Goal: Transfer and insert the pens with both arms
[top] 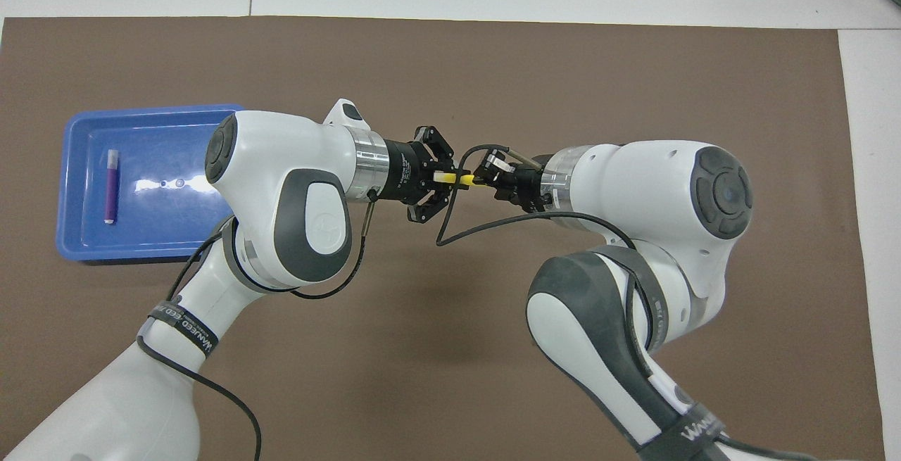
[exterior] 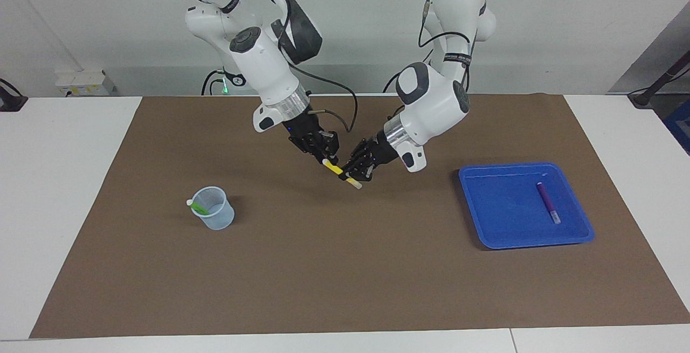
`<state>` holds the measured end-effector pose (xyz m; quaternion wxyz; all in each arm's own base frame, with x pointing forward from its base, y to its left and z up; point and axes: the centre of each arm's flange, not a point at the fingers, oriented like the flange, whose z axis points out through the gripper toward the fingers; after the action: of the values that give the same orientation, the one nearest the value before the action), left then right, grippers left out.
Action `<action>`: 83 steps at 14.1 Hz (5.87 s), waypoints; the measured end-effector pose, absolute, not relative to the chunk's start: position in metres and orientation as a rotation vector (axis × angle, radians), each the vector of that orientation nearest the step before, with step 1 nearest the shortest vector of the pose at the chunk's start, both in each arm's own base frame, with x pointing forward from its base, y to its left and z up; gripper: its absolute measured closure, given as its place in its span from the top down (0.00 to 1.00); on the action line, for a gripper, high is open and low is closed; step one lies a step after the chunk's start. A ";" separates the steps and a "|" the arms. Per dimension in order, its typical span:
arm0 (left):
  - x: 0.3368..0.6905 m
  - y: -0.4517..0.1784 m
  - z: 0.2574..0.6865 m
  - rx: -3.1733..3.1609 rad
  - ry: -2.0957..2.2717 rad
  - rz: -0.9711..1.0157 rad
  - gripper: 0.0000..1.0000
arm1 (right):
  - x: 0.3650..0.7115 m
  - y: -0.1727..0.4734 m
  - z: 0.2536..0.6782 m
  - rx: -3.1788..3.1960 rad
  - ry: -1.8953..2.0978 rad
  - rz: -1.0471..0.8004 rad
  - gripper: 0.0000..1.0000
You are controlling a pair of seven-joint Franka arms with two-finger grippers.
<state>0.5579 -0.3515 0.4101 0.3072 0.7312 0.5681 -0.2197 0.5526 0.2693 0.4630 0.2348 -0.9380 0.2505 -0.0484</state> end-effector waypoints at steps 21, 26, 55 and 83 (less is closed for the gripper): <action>0.560 -0.349 0.415 1.916 1.510 -0.576 0.36 | 0.555 0.268 0.466 -2.565 0.691 -0.147 0.19; 0.560 -0.346 0.427 1.908 1.500 -0.562 0.76 | 0.559 0.260 0.465 -2.562 0.710 -0.151 0.19; 0.621 -0.021 0.425 3.129 -0.081 0.095 0.98 | 0.595 0.000 0.502 -3.063 0.033 -0.123 0.19; 0.642 0.125 0.336 3.149 -0.187 0.228 0.80 | 0.597 0.017 0.473 -3.044 0.205 -0.073 1.00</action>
<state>0.6422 0.1250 0.3365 -0.0107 0.9956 -0.0592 0.0722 0.5973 0.0174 0.4727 0.0451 -0.9964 0.0670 -0.0240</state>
